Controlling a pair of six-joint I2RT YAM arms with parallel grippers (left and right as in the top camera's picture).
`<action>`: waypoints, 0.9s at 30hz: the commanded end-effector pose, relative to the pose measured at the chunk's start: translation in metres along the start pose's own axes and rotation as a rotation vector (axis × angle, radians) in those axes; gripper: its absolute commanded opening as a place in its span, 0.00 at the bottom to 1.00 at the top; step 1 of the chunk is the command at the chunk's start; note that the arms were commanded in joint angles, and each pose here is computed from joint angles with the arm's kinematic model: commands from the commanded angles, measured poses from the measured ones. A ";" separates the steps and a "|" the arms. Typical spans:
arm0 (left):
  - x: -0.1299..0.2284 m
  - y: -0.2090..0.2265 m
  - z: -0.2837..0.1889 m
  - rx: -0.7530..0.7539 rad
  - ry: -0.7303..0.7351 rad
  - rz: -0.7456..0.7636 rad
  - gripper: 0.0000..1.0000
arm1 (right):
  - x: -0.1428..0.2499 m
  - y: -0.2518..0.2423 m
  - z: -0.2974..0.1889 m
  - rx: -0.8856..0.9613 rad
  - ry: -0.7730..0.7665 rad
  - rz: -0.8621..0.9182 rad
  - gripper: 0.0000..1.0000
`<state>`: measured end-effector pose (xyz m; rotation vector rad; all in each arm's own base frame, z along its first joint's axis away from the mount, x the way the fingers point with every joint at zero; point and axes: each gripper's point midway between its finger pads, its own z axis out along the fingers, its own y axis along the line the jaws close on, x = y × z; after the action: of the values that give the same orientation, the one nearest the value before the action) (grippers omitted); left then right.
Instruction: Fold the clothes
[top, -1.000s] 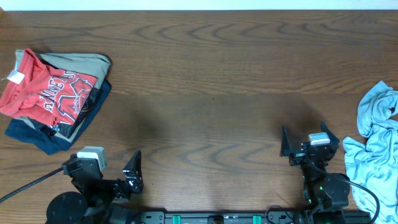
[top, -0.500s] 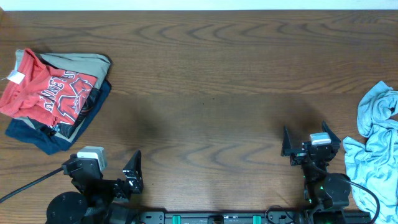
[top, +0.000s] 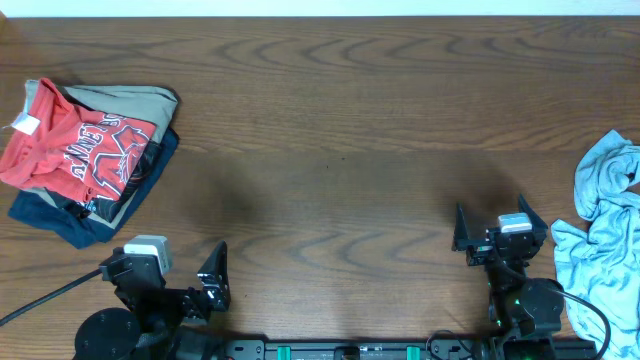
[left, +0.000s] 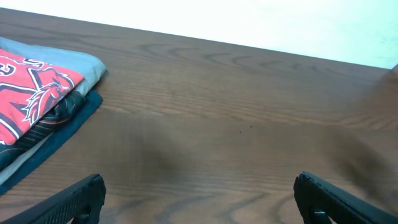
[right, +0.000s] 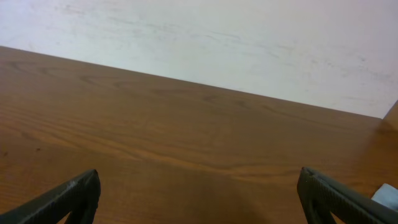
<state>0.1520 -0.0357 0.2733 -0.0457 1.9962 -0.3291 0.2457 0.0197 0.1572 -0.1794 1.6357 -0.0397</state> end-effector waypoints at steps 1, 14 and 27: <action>0.001 0.002 0.000 -0.007 -0.001 -0.002 0.98 | 0.000 -0.002 0.000 0.009 -0.001 -0.007 0.99; 0.037 0.040 0.003 -0.183 0.003 -0.047 0.98 | 0.000 -0.002 0.000 0.009 -0.001 -0.007 0.99; 0.061 0.069 0.085 -0.203 -0.172 -0.067 0.98 | 0.000 -0.002 0.000 0.009 -0.001 -0.007 0.99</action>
<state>0.2021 -0.0002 0.1752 -0.2702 1.8738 -0.1795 0.2457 0.0197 0.1573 -0.1796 1.6353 -0.0400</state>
